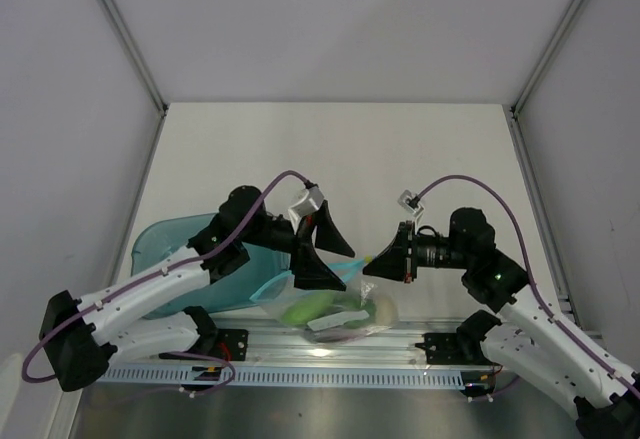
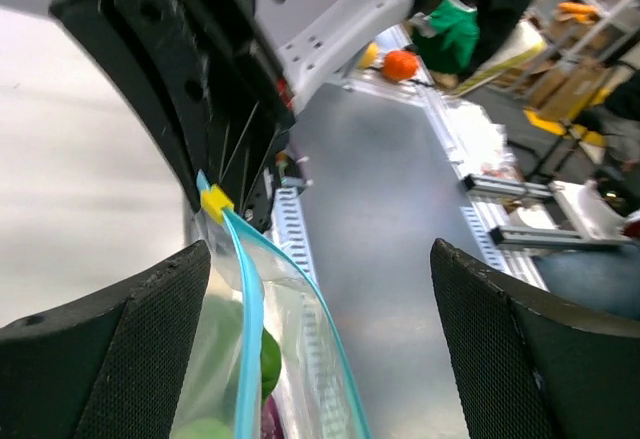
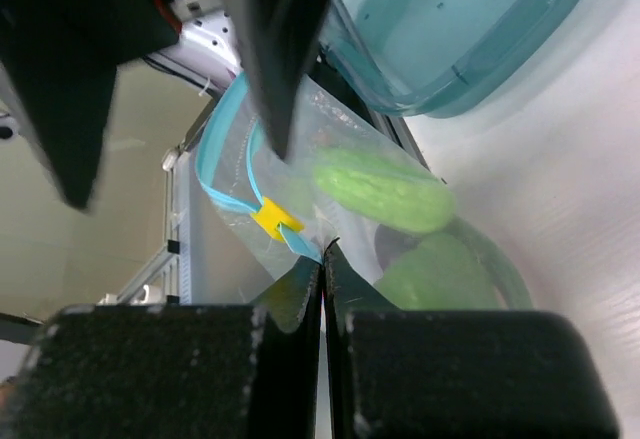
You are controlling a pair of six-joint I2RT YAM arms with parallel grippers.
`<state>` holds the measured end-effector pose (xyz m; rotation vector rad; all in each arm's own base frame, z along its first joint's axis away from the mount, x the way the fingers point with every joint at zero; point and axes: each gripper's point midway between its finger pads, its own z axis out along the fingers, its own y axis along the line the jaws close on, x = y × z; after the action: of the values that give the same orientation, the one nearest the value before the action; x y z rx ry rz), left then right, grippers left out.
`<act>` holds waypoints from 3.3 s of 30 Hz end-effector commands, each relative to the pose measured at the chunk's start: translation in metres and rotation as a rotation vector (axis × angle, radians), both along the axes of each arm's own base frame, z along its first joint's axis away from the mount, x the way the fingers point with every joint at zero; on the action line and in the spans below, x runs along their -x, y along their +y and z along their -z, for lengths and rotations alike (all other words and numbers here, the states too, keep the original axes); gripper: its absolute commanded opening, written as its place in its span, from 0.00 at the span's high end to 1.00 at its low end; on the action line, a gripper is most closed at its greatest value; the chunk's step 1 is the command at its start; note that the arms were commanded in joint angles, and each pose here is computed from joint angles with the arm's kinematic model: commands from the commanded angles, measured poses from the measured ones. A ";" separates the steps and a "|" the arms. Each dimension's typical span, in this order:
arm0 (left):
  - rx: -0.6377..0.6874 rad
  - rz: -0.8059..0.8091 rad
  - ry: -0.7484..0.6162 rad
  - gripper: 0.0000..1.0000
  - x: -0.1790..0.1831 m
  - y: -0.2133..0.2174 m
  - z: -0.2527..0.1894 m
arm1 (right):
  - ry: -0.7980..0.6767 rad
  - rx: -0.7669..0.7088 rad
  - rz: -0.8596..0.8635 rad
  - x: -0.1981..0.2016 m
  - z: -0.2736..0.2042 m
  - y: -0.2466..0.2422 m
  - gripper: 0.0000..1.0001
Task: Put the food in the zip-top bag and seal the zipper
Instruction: Zip the zipper food storage bag at the center of the board.
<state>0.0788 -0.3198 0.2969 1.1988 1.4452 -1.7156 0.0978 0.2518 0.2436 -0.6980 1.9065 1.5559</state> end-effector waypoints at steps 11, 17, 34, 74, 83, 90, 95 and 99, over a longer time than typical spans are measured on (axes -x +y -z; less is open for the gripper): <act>-0.131 -0.304 -0.098 0.00 -0.031 -0.012 0.018 | 0.069 0.096 0.098 -0.014 -0.037 -0.002 1.00; -0.196 -0.298 -0.082 0.17 -0.032 -0.014 0.030 | 0.045 0.106 0.093 -0.015 -0.040 -0.003 1.00; -0.157 -0.272 -0.049 0.99 -0.024 -0.006 0.031 | -0.039 0.109 -0.019 -0.002 -0.023 -0.004 0.58; 0.073 -0.435 -0.061 0.23 -0.043 -0.006 -0.019 | -0.066 -0.017 -0.050 0.010 -0.033 0.014 1.00; 0.111 -0.445 -0.091 0.40 -0.041 -0.008 -0.019 | -0.072 -0.012 -0.014 0.010 -0.036 0.013 1.00; 0.108 -0.422 -0.107 0.49 -0.035 -0.013 -0.017 | -0.062 -0.029 -0.010 0.011 -0.044 0.013 1.00; 0.120 -0.405 -0.136 0.47 -0.028 -0.015 -0.017 | -0.036 -0.026 -0.003 0.010 -0.048 0.014 1.00; 0.132 -0.396 -0.162 0.43 -0.024 -0.017 -0.018 | -0.023 -0.027 0.001 0.010 -0.051 0.014 1.00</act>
<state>0.1041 -0.3354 0.3066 0.8728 1.4234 -1.4120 0.0874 0.2647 0.2674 -0.7110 1.9303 1.5453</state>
